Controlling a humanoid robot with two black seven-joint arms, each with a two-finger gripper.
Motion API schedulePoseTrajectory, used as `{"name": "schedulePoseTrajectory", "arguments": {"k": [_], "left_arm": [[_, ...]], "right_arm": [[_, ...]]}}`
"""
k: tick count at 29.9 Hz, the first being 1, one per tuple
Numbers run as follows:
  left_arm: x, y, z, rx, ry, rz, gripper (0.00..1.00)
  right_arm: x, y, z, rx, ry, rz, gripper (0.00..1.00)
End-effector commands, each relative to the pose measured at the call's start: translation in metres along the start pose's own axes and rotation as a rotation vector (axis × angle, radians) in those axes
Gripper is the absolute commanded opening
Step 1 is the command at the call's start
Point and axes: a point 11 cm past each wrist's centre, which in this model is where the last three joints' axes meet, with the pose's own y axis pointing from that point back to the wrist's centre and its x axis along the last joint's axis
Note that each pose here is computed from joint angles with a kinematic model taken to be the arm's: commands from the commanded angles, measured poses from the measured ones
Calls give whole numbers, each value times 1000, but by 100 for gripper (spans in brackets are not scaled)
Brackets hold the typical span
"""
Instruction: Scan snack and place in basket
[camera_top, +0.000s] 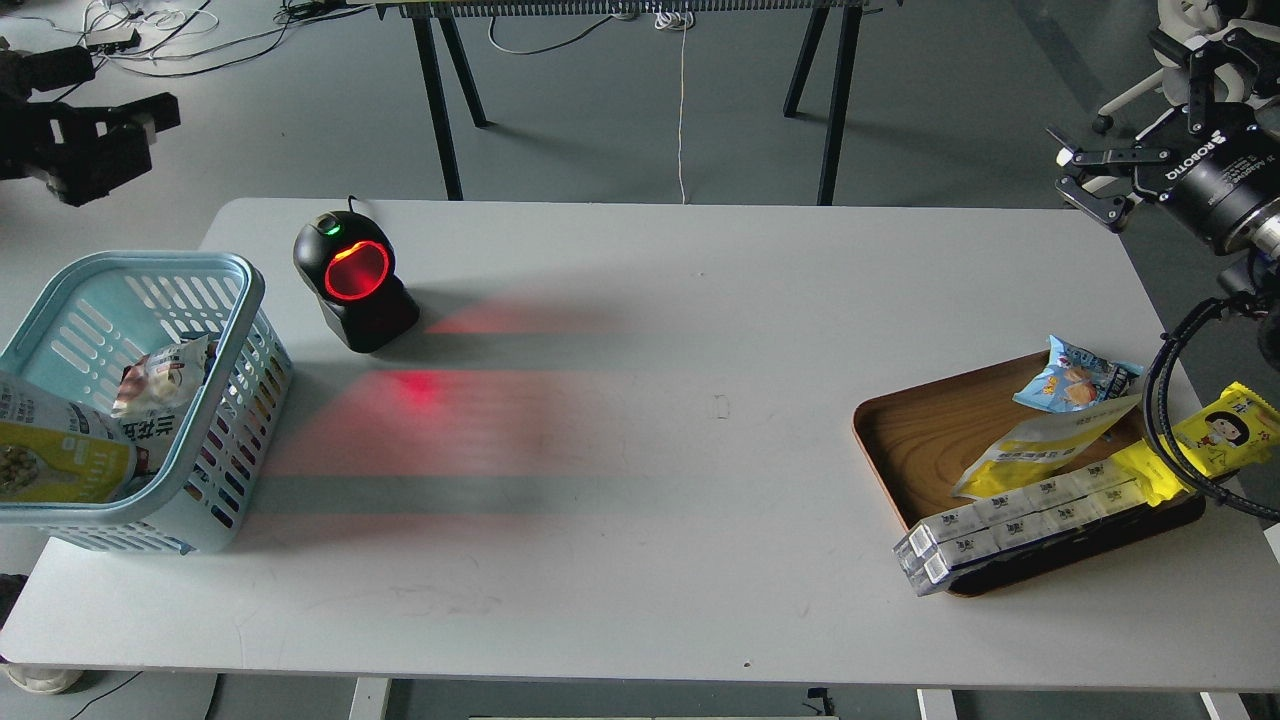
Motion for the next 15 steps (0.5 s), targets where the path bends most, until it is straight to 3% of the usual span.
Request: {"name": "schedulePoseTrajectory", "arguments": {"k": [1, 5, 15], "left_arm": [[9, -32, 13, -57, 209, 73, 97], [20, -59, 16, -89, 419, 177, 97], [23, -109, 35, -174, 793, 243, 97]], "right_arm": [[-4, -2, -1, 1, 2, -10, 98], [-8, -4, -4, 5, 8, -19, 98], [-13, -5, -5, -7, 34, -30, 98]]}}
